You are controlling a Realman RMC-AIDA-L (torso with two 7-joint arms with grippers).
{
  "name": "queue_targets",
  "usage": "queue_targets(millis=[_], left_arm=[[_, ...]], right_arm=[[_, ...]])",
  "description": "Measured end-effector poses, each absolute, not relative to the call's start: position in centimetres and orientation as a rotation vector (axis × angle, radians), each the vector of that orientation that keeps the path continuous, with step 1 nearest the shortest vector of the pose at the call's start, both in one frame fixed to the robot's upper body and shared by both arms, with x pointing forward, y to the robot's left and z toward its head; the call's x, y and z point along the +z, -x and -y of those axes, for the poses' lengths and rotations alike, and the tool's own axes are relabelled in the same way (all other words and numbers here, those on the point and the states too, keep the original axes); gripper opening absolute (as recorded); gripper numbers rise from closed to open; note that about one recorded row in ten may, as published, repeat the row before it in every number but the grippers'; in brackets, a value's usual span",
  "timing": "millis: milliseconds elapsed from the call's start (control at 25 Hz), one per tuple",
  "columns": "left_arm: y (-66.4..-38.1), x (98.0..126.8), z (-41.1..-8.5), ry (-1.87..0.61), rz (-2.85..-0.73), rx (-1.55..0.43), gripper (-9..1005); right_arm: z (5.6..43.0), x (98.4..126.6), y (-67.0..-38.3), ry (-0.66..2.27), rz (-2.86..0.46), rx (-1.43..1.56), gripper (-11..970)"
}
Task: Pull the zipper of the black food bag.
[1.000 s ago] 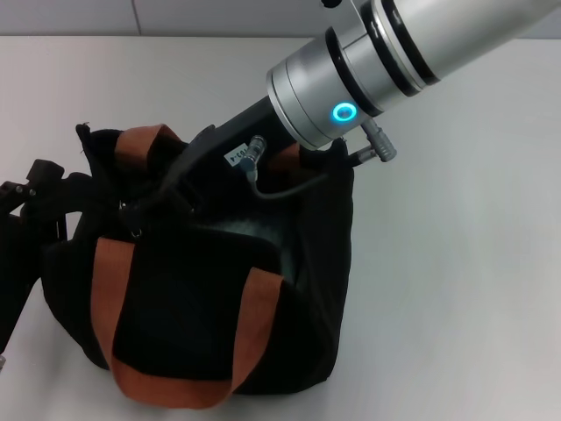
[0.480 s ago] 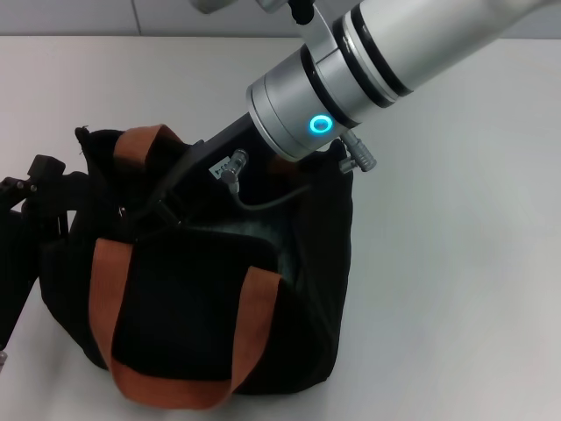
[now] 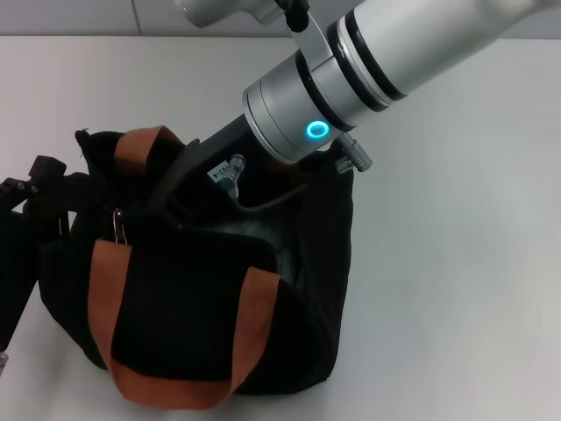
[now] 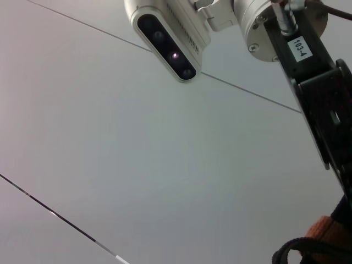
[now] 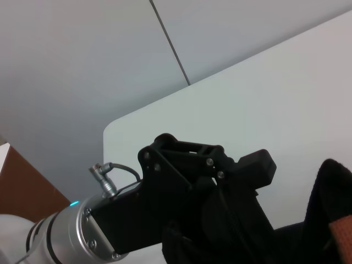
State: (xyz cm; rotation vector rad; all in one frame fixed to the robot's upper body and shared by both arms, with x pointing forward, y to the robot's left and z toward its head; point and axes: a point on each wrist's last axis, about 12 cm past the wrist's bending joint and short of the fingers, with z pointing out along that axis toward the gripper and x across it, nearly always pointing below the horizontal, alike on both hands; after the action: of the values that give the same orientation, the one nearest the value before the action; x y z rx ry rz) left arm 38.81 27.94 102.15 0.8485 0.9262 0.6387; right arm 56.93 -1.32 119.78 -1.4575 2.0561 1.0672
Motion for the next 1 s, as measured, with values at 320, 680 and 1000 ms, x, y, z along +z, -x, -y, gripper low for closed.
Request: queue_targets(millis=[320,680,1000], left_arm=[[-38.6,102.2,-28.0,-0.842,-0.922,0.639,8],[-38.8,102.2,-27.9,-0.846,-0.921,0.635,8],[-38.8,102.2,-27.7,-0.84,-0.926,0.626,7]], right_arm=[[2.2,119.4,-57.3,1.405,-2.076,1.084,-3],[2.6,119.6,-57.4,1.335,-2.134,1.154,29],[2.6,119.7,-57.1,1.3,-2.137,1.246,269]])
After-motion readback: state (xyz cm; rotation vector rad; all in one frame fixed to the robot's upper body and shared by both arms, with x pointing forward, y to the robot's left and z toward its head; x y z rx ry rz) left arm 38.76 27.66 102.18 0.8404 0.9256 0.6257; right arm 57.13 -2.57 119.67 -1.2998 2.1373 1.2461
